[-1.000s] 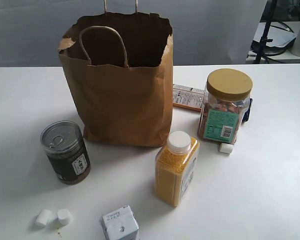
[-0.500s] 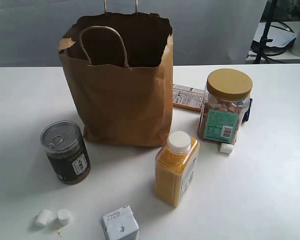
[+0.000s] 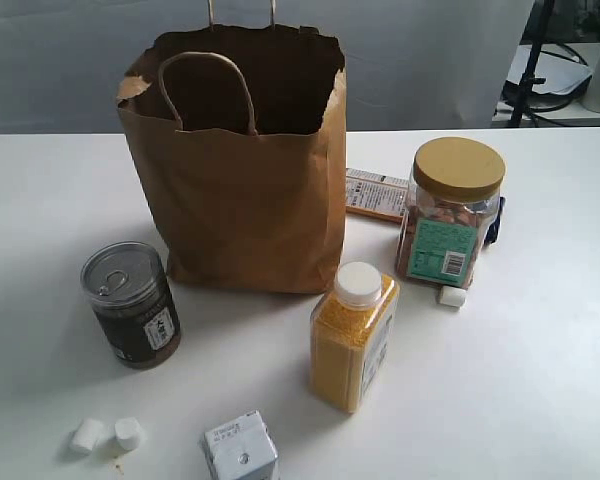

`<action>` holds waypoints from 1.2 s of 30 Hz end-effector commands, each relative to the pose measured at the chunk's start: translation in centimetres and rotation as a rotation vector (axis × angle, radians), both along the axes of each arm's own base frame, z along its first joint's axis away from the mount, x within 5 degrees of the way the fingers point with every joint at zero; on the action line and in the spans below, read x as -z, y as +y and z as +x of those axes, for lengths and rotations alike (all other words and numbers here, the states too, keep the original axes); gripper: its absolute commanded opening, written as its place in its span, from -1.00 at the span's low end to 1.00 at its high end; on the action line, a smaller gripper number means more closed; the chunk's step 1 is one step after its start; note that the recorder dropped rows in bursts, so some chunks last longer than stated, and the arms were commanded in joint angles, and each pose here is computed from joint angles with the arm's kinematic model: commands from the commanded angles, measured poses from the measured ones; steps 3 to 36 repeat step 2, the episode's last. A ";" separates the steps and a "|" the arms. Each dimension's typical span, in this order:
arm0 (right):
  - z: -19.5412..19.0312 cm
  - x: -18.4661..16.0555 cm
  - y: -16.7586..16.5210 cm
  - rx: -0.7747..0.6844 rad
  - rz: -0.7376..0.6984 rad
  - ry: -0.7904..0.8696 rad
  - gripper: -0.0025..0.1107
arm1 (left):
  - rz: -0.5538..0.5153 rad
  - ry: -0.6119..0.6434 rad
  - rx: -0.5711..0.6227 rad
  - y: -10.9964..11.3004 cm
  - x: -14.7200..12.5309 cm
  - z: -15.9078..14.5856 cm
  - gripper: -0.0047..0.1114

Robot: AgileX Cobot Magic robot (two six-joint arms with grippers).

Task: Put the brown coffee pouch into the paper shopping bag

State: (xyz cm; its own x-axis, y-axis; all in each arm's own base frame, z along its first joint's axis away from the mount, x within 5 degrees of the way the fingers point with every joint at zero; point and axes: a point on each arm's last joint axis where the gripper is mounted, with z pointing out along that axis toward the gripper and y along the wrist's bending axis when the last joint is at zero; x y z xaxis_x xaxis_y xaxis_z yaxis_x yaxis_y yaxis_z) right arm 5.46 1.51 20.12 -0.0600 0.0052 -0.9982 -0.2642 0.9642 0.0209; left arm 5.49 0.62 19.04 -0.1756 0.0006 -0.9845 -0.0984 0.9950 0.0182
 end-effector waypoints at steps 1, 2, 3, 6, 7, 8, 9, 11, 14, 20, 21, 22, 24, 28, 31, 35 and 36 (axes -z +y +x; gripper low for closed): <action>0.0 0.0 0.0 -0.003 0.005 -0.006 -0.96 | 0.001 -0.003 -0.004 0.0 0.1 0.0 -0.92; 0.0 0.0 0.0 -0.003 0.005 -0.006 -0.96 | 0.001 -0.003 -0.004 0.0 0.1 0.0 -0.92; 0.0 0.0 0.0 -0.003 0.005 -0.006 -0.96 | 0.001 -0.003 -0.004 0.0 0.1 0.0 -0.92; 0.0 0.0 0.0 -0.003 0.005 -0.006 -0.96 | 0.001 -0.003 -0.004 0.0 0.1 0.0 -0.92; 0.0 0.0 0.0 -0.003 0.005 -0.006 -0.96 | 0.001 -0.003 -0.004 0.0 0.1 0.0 -0.92; 0.0 0.0 0.0 -0.003 0.005 -0.006 -0.96 | 0.001 -0.003 -0.004 0.0 0.1 0.0 -0.92; 0.0 0.0 0.0 -0.003 0.005 -0.006 -0.96 | 0.001 -0.003 -0.004 0.0 0.1 0.0 -0.92; 0.0 0.0 0.0 -0.003 0.005 -0.006 -0.96 | 0.001 -0.003 -0.004 0.0 0.1 0.0 -0.92; 0.0 0.0 0.0 -0.003 0.005 -0.006 -0.96 | 0.001 -0.003 -0.004 0.0 0.1 0.0 -0.92; 0.0 0.0 0.0 -0.003 0.005 -0.006 -0.96 | 0.001 -0.003 -0.004 0.0 0.1 0.0 -0.92; 0.0 0.0 0.0 -0.003 0.005 -0.006 -0.96 | 0.001 -0.003 -0.004 0.0 0.1 0.0 -0.92; 0.0 0.0 0.0 -0.003 0.005 -0.006 -0.96 | 0.001 -0.003 -0.004 0.0 0.1 0.0 -0.92; 0.0 0.0 0.0 -0.003 0.005 -0.006 -0.96 | 0.001 -0.003 -0.004 0.0 0.1 0.0 -0.92; 0.0 0.0 0.0 -0.003 0.005 -0.006 -0.96 | 0.001 -0.003 -0.004 0.0 0.1 0.0 -0.92; 0.0 0.0 0.0 -0.003 0.005 -0.006 -0.96 | 0.001 -0.003 -0.004 0.0 0.1 0.0 -0.92; 0.0 0.0 0.0 -0.003 0.005 -0.006 -0.96 | 0.001 -0.003 -0.004 0.0 0.1 0.0 -0.92; 0.0 0.0 0.0 -0.003 0.005 -0.006 -0.96 | 0.001 -0.003 -0.004 0.0 0.1 0.0 -0.92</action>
